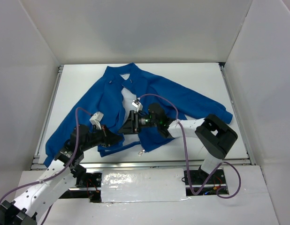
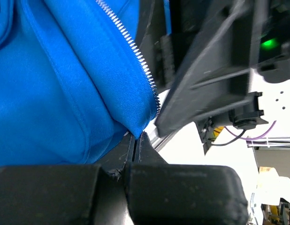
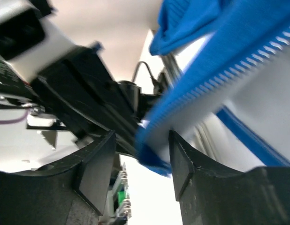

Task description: Zip up the jacket

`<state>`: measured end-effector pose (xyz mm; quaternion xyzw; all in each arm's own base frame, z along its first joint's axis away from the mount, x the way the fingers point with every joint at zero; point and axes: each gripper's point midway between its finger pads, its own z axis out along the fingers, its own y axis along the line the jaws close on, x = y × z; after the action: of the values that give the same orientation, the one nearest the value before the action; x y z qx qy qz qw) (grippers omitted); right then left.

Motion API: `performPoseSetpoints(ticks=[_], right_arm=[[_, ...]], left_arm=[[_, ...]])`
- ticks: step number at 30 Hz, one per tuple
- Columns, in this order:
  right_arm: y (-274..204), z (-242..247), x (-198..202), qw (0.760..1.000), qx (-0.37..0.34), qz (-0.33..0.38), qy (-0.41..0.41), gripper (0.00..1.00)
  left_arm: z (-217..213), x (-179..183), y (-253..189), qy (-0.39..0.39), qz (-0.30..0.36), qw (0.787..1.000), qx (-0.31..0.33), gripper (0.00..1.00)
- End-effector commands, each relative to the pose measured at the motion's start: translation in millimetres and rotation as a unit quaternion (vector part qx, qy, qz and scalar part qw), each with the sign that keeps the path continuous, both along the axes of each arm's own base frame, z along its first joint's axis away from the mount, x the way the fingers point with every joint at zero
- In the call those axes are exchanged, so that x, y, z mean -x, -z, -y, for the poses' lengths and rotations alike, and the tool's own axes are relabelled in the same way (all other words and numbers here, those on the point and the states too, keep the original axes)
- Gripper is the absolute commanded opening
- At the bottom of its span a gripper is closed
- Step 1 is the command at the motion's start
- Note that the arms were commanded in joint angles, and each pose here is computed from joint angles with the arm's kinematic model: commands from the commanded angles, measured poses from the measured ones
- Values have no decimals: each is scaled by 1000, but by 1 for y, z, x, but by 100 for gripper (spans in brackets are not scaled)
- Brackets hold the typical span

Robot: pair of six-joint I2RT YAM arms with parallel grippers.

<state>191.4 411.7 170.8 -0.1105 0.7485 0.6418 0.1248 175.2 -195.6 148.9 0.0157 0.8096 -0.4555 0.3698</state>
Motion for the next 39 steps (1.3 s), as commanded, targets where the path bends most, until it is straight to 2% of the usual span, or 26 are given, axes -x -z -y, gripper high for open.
performPoseSetpoints(ticks=[1,6,10,16,18,19,22,24,25,29,34,39], right_arm=[[-6,15,2,998,-12,55,1,57],[19,31,2,996,36,81,18,59],[27,58,-6,990,76,99,72,62],[54,108,-12,960,210,122,141,65],[60,121,-18,946,249,124,165,62],[78,133,-12,935,299,110,154,60],[91,148,-8,901,389,121,145,56],[90,143,-3,887,420,140,133,54],[94,153,-2,869,452,146,139,54],[94,147,7,854,477,171,115,51],[107,140,16,827,524,193,60,50],[118,137,11,811,548,201,53,50]], left_arm=[[9,2,-31,21,51,997,49,0],[11,5,-35,24,55,996,73,0],[11,1,-31,14,43,996,73,0],[9,-6,-26,-2,34,997,63,0],[6,-7,-27,-11,35,998,56,0],[3,-10,-28,-23,39,998,51,0],[-3,-16,-38,-39,54,997,34,0],[-7,-16,-43,-47,49,997,19,0],[-11,-19,-43,-59,53,997,9,0],[-22,-25,-43,-89,45,995,-19,0],[-25,-24,-38,-87,35,995,-46,0],[-28,-20,-35,-86,36,994,-54,0]])
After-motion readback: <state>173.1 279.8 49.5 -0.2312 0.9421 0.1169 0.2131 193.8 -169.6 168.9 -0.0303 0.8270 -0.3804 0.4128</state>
